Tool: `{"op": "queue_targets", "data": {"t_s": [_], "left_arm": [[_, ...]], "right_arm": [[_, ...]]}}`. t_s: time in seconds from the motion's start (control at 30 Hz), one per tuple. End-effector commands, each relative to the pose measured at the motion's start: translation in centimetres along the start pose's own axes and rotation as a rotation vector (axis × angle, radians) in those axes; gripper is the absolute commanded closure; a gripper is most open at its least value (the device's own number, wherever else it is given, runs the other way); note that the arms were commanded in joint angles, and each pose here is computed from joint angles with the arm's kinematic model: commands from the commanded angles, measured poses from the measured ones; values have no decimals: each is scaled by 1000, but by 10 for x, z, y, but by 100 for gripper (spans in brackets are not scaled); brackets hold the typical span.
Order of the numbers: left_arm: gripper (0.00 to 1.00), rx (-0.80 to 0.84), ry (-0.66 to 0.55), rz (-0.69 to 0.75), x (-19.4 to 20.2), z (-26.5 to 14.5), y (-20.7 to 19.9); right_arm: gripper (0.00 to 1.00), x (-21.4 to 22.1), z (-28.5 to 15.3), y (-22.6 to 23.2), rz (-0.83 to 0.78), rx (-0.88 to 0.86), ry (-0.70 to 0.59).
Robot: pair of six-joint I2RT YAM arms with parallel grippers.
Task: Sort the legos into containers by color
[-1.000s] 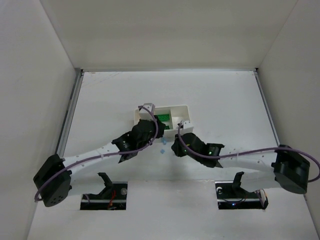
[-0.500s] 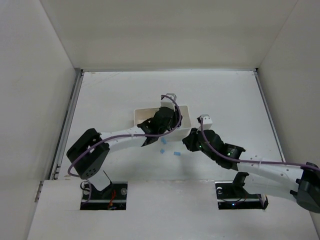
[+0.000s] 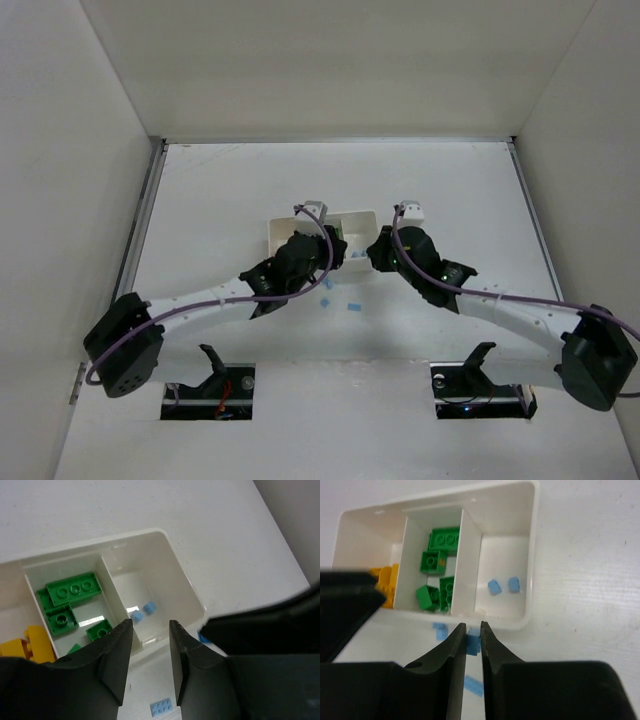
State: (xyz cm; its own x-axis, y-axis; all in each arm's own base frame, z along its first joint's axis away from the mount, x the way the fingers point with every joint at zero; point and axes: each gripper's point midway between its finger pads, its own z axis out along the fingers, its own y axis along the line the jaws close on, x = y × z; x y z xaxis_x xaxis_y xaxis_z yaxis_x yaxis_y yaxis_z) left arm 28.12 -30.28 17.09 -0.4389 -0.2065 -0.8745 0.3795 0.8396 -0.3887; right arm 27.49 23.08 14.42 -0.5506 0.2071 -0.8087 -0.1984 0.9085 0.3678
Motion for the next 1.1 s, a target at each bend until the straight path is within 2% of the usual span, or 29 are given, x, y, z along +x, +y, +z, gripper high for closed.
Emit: {"op": "queue_targets", "data": {"t_s": [0.0, 0.2, 0.3, 0.37, 0.47, 0.63, 0.9, 1.07], "left_arm": [[68, -15, 8, 16, 17, -28, 7], [65, -36, 82, 90, 59, -63, 17], [63, -69, 128, 113, 83, -70, 27], [63, -84, 171, 117, 99, -69, 34], [63, -86, 214, 129, 117, -68, 37], [63, -82, 250, 175, 134, -62, 34], [63, -95, 266, 228, 141, -56, 41], [63, -100, 269, 274, 146, -47, 47]], "right_arm": [[82, -44, 13, 22, 4, -46, -107], [81, -62, 39, 18, 16, -4, -126], [69, -62, 47, 17, 10, 7, -122], [58, -61, 50, 17, 8, 12, -120], [51, -62, 47, 17, 7, 13, -126], [54, -50, 32, 21, 2, -20, -117], [61, -19, -1, 38, -9, -109, -86], [61, -1, -8, 38, 7, -130, -58]]}}
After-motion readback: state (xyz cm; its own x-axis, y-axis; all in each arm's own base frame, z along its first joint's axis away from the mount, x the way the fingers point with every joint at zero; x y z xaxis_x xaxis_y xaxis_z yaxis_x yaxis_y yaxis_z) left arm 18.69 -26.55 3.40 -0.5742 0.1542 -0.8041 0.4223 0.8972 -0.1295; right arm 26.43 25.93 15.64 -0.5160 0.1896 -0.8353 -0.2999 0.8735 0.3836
